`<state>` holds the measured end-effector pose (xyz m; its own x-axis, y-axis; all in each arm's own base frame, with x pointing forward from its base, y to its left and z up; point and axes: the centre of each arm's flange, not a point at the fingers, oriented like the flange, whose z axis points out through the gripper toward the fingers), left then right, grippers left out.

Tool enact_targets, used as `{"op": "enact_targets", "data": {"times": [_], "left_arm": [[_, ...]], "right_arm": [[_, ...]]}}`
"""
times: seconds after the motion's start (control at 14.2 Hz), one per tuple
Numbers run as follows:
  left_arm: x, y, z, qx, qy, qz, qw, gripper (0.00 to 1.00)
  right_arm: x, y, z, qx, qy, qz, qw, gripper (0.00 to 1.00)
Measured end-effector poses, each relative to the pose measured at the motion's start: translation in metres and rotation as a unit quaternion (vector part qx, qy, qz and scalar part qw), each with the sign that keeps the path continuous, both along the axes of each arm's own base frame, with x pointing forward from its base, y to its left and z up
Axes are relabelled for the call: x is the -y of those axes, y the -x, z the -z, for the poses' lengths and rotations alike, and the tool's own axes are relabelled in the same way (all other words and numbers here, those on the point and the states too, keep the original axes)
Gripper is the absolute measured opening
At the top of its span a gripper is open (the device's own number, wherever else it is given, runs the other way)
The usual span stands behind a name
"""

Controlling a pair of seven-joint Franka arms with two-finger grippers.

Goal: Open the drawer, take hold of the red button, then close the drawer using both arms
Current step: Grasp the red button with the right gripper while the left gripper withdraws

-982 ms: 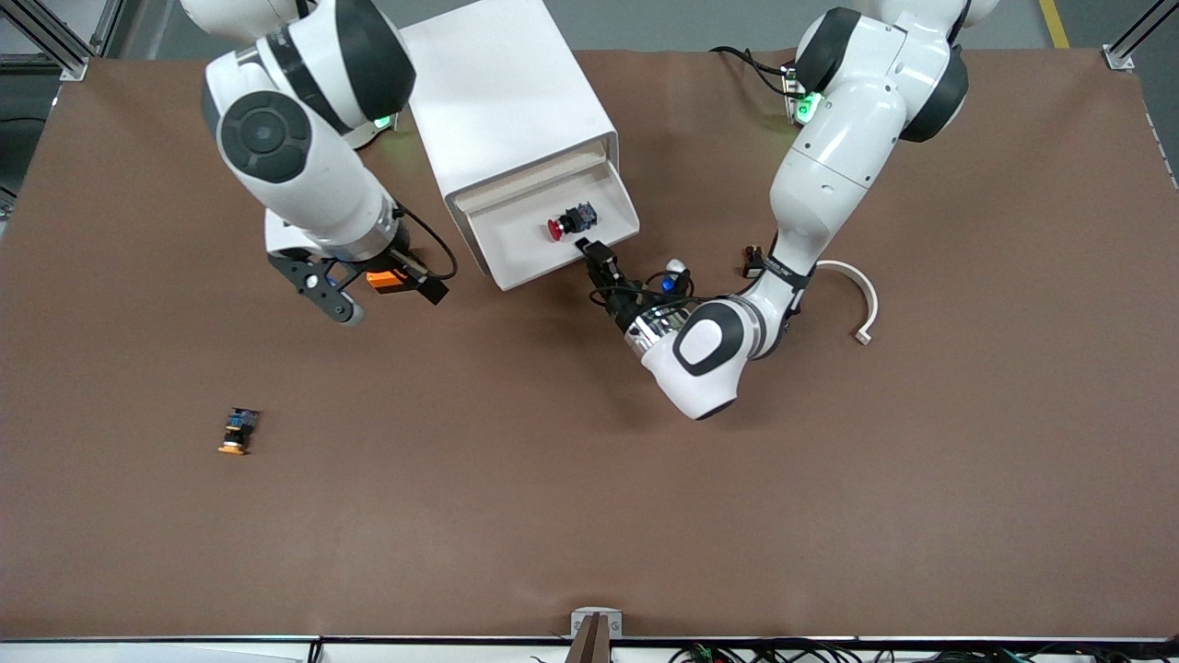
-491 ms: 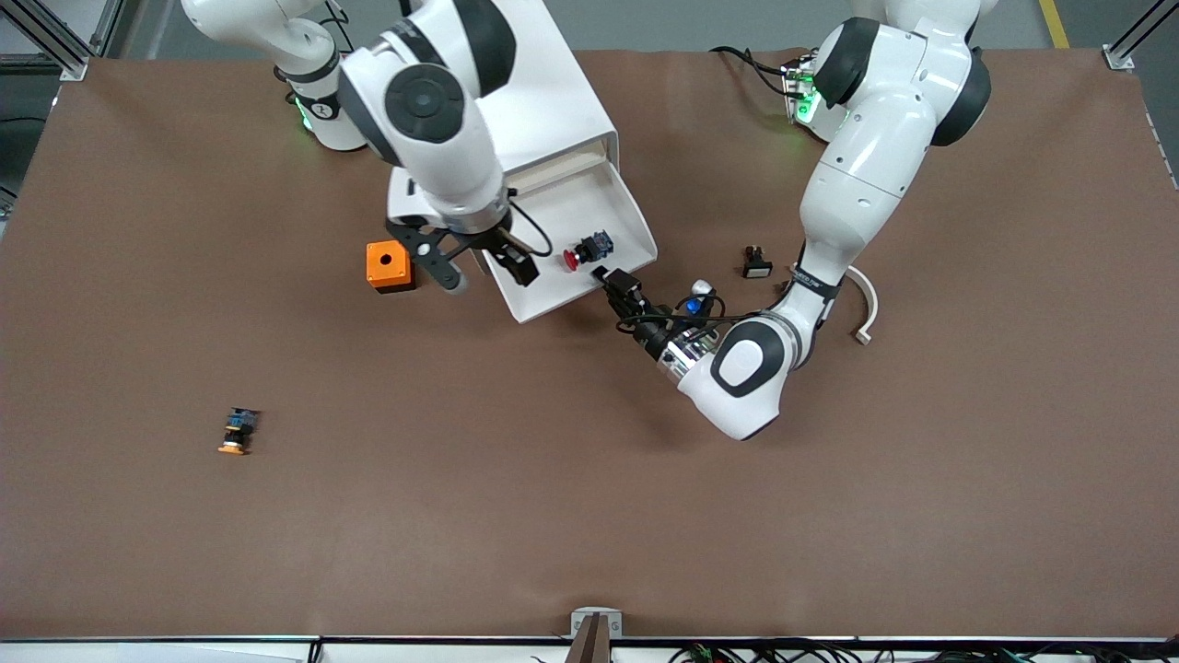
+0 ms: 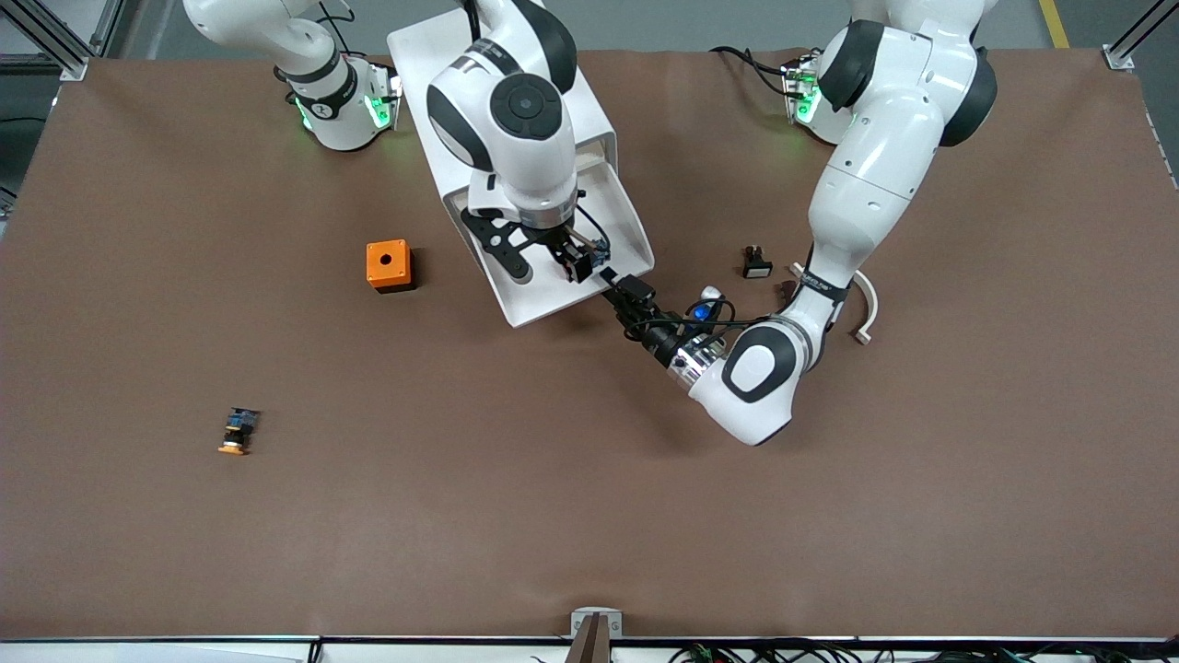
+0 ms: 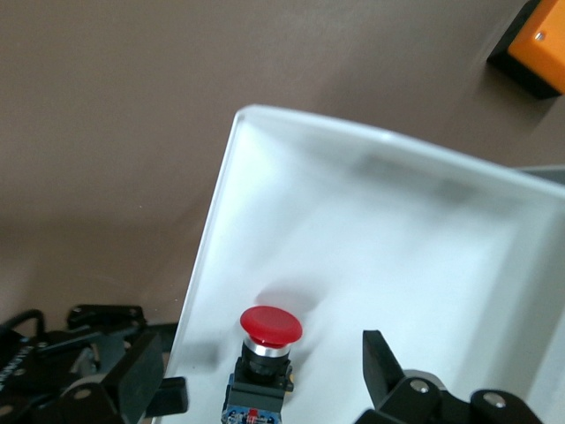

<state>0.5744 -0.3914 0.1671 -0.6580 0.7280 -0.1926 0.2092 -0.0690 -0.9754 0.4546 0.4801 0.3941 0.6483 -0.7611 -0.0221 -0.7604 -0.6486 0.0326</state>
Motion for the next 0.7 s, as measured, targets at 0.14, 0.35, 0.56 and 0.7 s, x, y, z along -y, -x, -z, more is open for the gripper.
{"op": "enact_targets", "data": {"times": [0.14, 0.35, 0.56, 0.7], "left_arm": [[-0.009, -0.010, -0.003, 0.048, 0.043, -0.005, 0.998, 0.85], [-0.019, -0.019, -0.007, 0.129, 0.118, -0.001, 0.985, 1.00], [-0.041, -0.034, -0.007, 0.235, 0.185, 0.010, 0.954, 1.00], [-0.055, -0.044, -0.011, 0.322, 0.229, 0.043, 0.918, 1.00]], "right_arm": [[-0.012, 0.007, 0.017, 0.000, 0.006, 0.004, 1.000, 1.00], [-0.025, 0.017, 0.040, 0.001, 0.023, 0.008, 1.000, 1.00], [-0.034, 0.020, 0.047, 0.003, 0.022, 0.011, 1.000, 1.00], [-0.038, 0.021, 0.050, 0.007, 0.017, 0.019, 1.000, 0.99]]}}
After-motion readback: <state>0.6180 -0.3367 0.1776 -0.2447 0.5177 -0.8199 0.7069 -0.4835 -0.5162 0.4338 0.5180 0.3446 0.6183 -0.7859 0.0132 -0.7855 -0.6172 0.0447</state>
